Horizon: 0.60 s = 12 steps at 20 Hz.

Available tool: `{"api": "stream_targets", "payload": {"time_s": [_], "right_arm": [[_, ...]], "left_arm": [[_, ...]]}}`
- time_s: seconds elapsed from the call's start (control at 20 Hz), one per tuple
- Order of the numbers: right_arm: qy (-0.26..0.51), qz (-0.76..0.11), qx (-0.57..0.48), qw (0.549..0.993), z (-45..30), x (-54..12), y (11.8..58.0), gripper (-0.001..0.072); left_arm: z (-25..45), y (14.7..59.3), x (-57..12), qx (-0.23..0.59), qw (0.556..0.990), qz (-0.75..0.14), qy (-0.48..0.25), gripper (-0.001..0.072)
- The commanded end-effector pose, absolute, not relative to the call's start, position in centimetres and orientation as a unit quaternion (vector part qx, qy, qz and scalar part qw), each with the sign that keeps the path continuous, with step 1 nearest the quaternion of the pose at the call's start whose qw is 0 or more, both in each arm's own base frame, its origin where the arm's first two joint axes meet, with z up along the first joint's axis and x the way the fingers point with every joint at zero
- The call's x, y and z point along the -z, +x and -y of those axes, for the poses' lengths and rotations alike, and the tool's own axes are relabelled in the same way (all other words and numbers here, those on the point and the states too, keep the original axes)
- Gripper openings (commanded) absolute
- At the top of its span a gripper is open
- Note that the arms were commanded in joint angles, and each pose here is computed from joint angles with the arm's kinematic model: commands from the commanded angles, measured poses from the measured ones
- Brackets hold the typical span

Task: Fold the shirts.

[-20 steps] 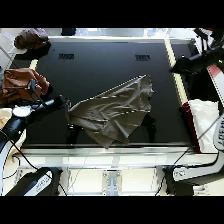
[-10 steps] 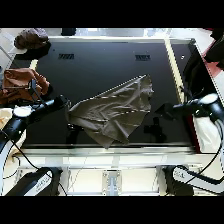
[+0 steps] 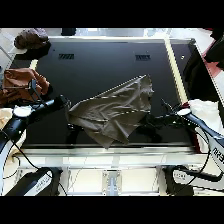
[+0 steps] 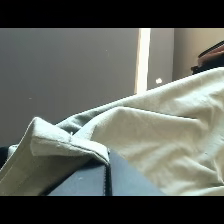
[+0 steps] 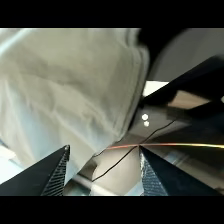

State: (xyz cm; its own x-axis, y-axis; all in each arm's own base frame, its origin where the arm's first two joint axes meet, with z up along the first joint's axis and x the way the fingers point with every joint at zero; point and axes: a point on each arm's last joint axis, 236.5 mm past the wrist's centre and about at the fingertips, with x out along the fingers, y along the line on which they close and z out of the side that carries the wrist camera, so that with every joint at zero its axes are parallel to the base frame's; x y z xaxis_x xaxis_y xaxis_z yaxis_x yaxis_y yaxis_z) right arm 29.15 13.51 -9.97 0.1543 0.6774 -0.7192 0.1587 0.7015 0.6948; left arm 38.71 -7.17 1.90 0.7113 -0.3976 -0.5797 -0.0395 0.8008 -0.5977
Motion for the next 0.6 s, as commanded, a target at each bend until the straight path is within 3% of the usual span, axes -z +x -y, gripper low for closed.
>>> {"api": "stream_targets", "payload": {"time_s": [0.0, 0.1, 0.15, 0.25, 0.35, 0.55], "right_arm": [[0.331, -0.611, -0.180, 0.696, -14.7, 10.8, 30.1, 0.0461], [0.338, -0.606, -0.179, 0.698, -15.5, 10.9, 30.5, 0.0415], [0.342, -0.599, -0.177, 0.702, -15.8, 10.8, 30.9, 0.0340], [0.357, -0.578, -0.182, 0.711, -16.4, 10.0, 32.2, 0.0280], [0.354, -0.555, -0.213, 0.722, -17.1, 7.7, 33.9, 0.0029], [0.277, -0.477, -0.345, 0.759, -19.2, -3.8, 36.2, 0.0023]], "left_arm": [[7.2, 38.7, -1.8, 0.102, 0.875, -0.367, -0.299, 0.0007], [7.2, 38.7, -1.8, 0.102, 0.875, -0.367, -0.299, 0.0007], [7.2, 38.7, -1.8, 0.102, 0.875, -0.367, -0.299, 0.0007], [7.2, 38.7, -1.9, 0.102, 0.875, -0.366, -0.299, 0.0007], [7.0, 38.8, -2.1, 0.105, 0.879, -0.362, -0.290, 0.0007], [3.5, 40.1, -10.0, 0.105, 0.933, -0.261, -0.224, 0.0007]]}}
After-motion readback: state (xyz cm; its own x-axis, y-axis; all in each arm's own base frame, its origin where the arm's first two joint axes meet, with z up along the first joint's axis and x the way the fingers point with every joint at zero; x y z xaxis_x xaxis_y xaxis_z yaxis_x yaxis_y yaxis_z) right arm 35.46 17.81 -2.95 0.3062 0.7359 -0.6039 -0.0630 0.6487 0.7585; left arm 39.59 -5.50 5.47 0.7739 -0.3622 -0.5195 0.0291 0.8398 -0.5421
